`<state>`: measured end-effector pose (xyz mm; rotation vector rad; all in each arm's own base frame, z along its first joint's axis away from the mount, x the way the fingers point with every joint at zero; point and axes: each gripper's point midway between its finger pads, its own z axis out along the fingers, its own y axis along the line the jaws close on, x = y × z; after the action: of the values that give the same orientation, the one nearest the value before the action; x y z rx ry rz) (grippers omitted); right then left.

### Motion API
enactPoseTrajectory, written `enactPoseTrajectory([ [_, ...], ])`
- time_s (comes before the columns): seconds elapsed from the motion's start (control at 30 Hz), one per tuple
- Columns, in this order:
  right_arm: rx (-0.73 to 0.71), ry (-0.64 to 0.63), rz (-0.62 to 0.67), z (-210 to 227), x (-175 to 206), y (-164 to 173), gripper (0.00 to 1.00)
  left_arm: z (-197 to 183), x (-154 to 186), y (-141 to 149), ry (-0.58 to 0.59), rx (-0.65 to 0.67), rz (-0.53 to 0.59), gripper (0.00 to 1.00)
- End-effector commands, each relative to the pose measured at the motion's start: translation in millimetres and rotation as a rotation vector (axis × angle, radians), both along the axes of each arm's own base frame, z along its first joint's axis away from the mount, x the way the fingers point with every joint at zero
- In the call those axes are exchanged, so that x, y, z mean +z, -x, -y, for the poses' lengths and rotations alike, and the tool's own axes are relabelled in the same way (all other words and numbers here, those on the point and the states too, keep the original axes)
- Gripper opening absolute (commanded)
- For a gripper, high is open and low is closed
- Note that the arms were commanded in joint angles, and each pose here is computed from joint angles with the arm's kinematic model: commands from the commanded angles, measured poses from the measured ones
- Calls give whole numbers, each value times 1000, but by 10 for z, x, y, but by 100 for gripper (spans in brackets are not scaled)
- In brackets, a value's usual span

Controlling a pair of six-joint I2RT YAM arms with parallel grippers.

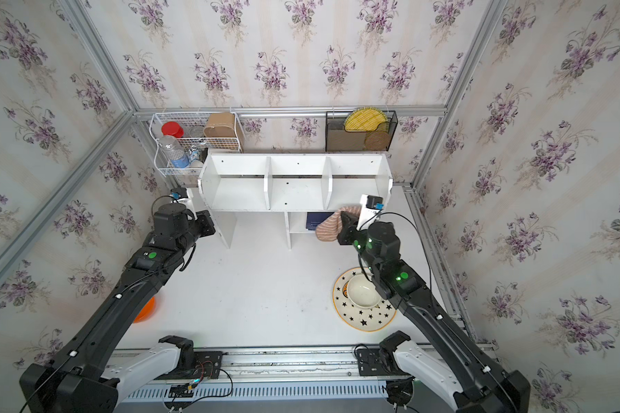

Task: Wipe the bookshelf clean with a cloth
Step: Wipe the dust from the shelf.

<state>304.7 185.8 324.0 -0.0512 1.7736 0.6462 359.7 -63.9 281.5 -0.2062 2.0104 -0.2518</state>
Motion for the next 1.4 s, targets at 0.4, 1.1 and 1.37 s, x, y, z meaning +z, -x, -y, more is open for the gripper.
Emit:
enactPoseTrajectory([
  [0.4, 277, -32, 38, -1996, -45, -280, 0, 7, 130, -14, 7, -5, 54, 0],
  [1.1, 90, 35, -24, -1623, -426, -486, 0, -23, 203, 34, 3, 4, 75, 0],
  [1.37, 303, 32, -39, -2349, -543, -133, 0, -52, 255, 74, 9, 24, 77, 0],
])
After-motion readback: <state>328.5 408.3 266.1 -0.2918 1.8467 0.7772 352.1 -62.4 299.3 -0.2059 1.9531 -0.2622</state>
